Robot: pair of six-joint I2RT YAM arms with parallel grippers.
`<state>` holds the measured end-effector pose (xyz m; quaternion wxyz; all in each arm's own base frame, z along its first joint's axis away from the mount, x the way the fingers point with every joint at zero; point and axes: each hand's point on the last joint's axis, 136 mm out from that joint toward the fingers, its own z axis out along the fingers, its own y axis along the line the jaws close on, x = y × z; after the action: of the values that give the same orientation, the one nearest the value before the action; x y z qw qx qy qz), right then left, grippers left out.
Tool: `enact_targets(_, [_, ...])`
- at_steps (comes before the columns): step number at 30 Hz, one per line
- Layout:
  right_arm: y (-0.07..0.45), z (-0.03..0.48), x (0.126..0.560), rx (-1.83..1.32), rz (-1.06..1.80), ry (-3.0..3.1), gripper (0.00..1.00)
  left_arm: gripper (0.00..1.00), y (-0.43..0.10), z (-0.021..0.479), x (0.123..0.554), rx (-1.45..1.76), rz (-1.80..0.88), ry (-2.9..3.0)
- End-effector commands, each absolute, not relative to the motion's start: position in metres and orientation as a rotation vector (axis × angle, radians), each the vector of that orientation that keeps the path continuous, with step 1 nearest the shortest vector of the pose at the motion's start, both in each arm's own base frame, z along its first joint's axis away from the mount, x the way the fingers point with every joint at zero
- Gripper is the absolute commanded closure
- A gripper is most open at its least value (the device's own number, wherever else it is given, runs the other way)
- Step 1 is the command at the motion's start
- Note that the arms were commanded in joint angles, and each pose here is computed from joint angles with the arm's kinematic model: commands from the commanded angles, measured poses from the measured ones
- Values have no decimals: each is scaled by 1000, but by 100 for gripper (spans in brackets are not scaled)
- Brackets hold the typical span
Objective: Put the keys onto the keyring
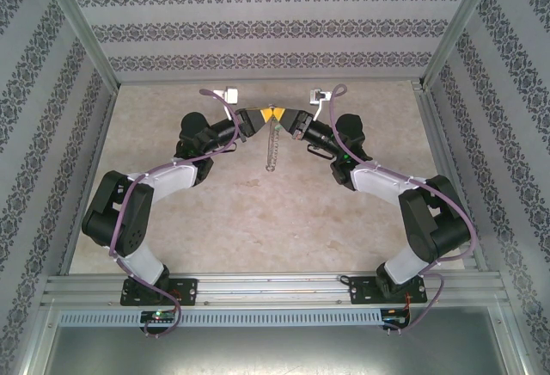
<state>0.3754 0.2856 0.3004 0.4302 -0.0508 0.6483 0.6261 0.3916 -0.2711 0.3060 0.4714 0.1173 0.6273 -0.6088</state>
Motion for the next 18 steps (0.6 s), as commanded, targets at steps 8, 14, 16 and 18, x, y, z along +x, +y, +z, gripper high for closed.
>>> enact_targets(8, [275, 300, 382, -242, 1553, 1641, 100, 66, -260, 325, 388, 382, -1421, 1512])
enact_targets(14, [264, 282, 388, -317, 1541, 1711, 100, 57, -255, 318, 391, 445, -1366, 1606])
enact_targets(16, [261, 276, 387, -358, 1540, 1730, 100, 55, -258, 317, 391, 484, -1364, 1641])
enact_targets(18, [259, 273, 385, -407, 1547, 1742, 100, 55, -261, 314, 390, 522, -1361, 1679])
